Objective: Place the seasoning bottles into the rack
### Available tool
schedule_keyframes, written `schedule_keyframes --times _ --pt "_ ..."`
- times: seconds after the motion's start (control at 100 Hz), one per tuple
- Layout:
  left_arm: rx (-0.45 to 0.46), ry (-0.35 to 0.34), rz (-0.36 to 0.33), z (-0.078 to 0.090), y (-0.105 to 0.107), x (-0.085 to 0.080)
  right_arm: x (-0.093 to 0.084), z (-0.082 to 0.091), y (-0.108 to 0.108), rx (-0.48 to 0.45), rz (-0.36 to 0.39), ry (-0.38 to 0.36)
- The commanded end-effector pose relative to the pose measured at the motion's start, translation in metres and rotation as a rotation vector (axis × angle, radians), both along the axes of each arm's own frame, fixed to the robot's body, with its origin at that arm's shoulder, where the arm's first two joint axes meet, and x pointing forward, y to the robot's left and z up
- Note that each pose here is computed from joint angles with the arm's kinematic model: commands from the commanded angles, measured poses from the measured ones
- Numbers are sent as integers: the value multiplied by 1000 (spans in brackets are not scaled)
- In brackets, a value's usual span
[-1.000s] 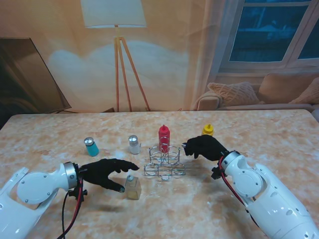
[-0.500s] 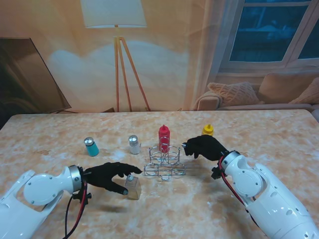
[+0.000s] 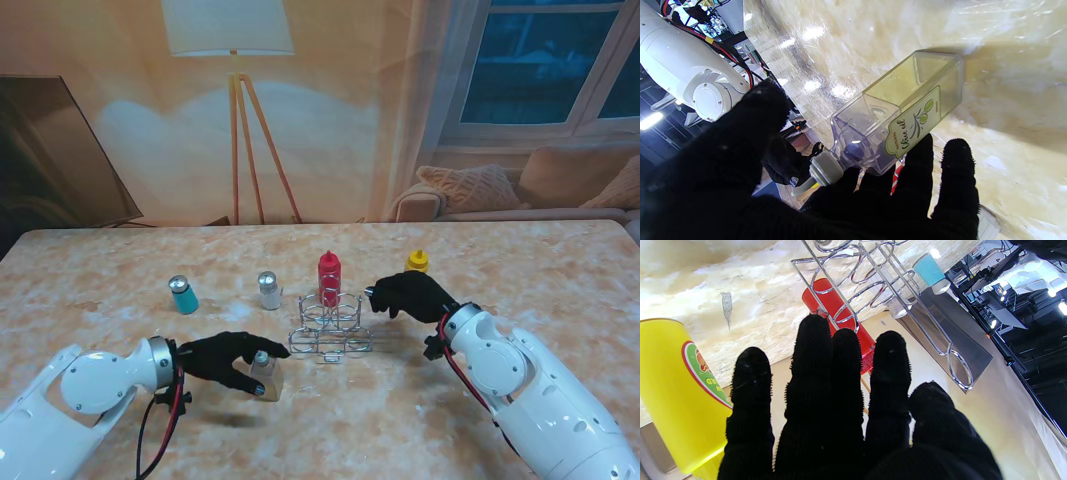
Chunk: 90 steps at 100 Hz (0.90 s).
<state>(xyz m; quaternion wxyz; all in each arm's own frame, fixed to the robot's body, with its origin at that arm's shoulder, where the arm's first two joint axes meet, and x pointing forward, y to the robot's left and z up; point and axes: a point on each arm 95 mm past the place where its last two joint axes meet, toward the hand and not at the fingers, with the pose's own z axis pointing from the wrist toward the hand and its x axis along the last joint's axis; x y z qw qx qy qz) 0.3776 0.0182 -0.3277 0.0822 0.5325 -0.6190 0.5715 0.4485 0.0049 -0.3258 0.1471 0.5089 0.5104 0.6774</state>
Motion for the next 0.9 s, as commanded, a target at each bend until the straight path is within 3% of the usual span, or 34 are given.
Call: schedule_keyframes --times 0.0,0.89 --pt "7 5 -2 -3 -4 -3 -3 -5 4 -5 11 18" --pt "20 -25 57 -4 -12 -3 -3 -5 3 -6 11 20"
